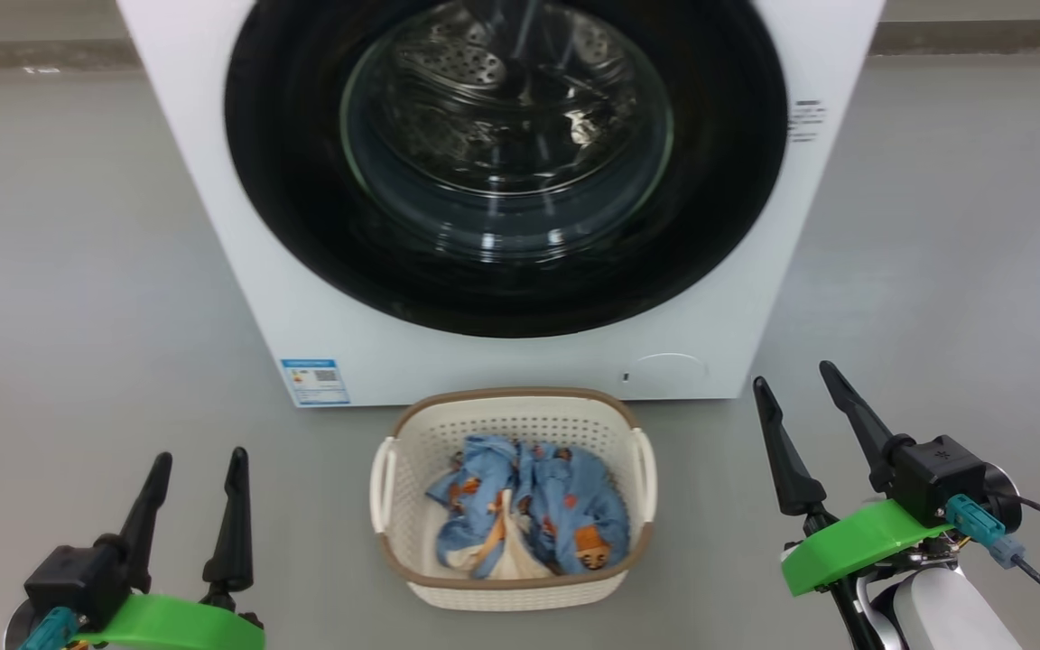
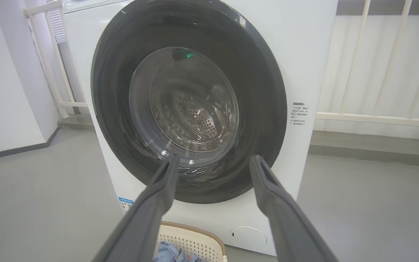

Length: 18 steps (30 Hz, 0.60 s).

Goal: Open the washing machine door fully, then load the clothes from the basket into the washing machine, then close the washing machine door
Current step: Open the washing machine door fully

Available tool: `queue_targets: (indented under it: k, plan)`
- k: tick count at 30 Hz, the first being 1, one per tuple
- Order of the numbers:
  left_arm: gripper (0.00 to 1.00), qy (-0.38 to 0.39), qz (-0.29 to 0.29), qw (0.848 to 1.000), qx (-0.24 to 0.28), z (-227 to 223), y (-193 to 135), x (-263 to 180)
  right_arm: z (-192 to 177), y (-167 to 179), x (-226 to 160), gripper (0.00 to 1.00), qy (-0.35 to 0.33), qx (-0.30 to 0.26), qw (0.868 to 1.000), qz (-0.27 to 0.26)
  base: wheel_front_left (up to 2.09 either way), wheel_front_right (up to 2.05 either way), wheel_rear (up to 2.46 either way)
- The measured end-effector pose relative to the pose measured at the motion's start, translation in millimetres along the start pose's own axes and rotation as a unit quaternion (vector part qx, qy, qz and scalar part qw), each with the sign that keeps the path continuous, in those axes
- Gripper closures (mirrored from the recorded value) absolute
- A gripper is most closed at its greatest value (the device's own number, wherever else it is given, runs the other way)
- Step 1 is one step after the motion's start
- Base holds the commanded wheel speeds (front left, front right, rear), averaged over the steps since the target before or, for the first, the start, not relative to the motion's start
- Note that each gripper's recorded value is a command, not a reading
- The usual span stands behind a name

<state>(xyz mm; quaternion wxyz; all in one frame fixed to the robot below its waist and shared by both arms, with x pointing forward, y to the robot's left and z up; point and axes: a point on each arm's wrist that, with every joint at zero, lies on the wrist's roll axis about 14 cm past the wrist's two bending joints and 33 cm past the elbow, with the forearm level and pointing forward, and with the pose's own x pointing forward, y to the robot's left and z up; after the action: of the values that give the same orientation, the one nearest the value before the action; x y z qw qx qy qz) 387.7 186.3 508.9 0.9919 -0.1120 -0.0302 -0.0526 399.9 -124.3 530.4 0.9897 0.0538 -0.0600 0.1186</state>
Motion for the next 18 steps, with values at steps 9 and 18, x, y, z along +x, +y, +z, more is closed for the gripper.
queue_targets:
  k: [9, 18]
  plan:
    - [0.00, 0.002, 0.000, 1.000, -0.006, -2.1, -0.3, 0.8, -3.9, -2.1, -0.1, 0.00, 0.005, 0.001, 1.000, -0.003, 1.15, 1.15, -2.31]
    - [0.00, 0.003, 0.000, 1.000, -0.009, -2.9, -0.5, 1.6, -6.9, -9.2, -1.0, 0.00, 0.010, 0.003, 1.000, -0.014, 0.55, 0.55, -1.11]
